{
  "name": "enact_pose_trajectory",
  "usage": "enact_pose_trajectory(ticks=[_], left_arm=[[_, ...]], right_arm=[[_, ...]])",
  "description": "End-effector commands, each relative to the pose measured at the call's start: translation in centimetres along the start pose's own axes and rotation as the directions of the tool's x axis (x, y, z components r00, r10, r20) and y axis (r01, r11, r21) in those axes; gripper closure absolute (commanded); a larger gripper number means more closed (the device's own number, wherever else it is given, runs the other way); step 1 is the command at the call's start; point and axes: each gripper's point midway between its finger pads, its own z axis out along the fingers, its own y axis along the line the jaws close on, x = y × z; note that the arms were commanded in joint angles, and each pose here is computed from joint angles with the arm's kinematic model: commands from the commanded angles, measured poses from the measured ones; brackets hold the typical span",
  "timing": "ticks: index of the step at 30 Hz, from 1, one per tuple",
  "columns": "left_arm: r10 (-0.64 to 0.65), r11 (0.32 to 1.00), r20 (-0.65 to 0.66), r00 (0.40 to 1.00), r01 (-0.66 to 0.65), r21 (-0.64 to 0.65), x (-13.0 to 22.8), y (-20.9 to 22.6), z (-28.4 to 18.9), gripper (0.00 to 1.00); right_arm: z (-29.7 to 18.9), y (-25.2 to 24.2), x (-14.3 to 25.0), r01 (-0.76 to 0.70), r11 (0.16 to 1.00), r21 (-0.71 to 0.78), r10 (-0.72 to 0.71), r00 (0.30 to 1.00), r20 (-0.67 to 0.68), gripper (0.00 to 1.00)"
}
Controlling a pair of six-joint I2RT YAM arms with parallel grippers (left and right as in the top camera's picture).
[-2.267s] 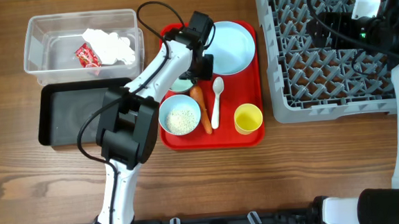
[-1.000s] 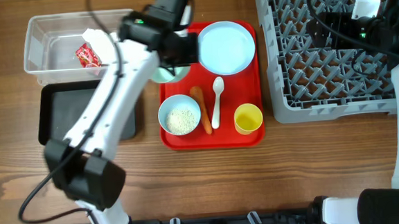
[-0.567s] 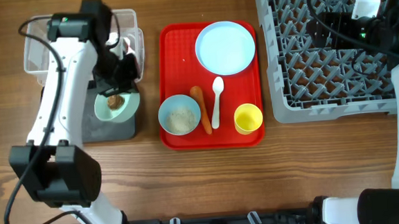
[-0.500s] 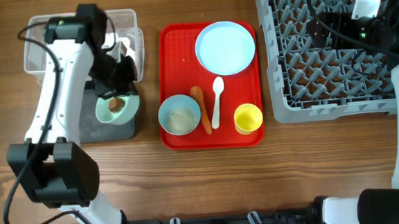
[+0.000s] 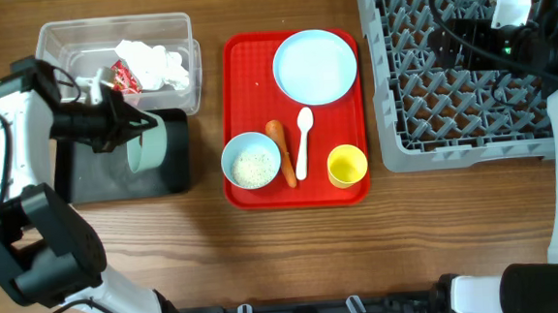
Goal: Sort waste into correct bins and load items into the dishwasher rack
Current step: 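Carry the green bowl left and tip the brown lump onto the black tray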
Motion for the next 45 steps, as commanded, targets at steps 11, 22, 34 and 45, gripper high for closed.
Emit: enact_pose_trajectory(ticks=[11,22,34,45], left_arm=[[0.072,0.909,0.103,0.992,-0.108,0.403,0.5,-5.5,-3.7,0.96],[0.012,0.904,0.155,0.988,-0.077,0.42,-0.1,-4.0,-5.8,0.96],[0.109,0.938,0.122,0.987,-0.143,0.315,-0.2,-3.9,-3.6,0.96],[0.567,0.807,0.074,0.821,-0.571,0.153,0.0,-15.3,2.3,0.96]], right_arm=[[0.6,0.0,0.2,-0.02,1.0,-0.019,0.019,1.0,-0.014,0.0],[0.6,0.0,0.2,-0.019,1.0,-0.019,0.019,1.0,-0.014,0.0],[0.6,0.0,-0.1,-0.016,1.0,-0.019,0.015,1.0,-0.005,0.0],[0.6,0.0,-0.2,-0.034,0.999,-0.018,0.034,0.999,-0.001,0.0]])
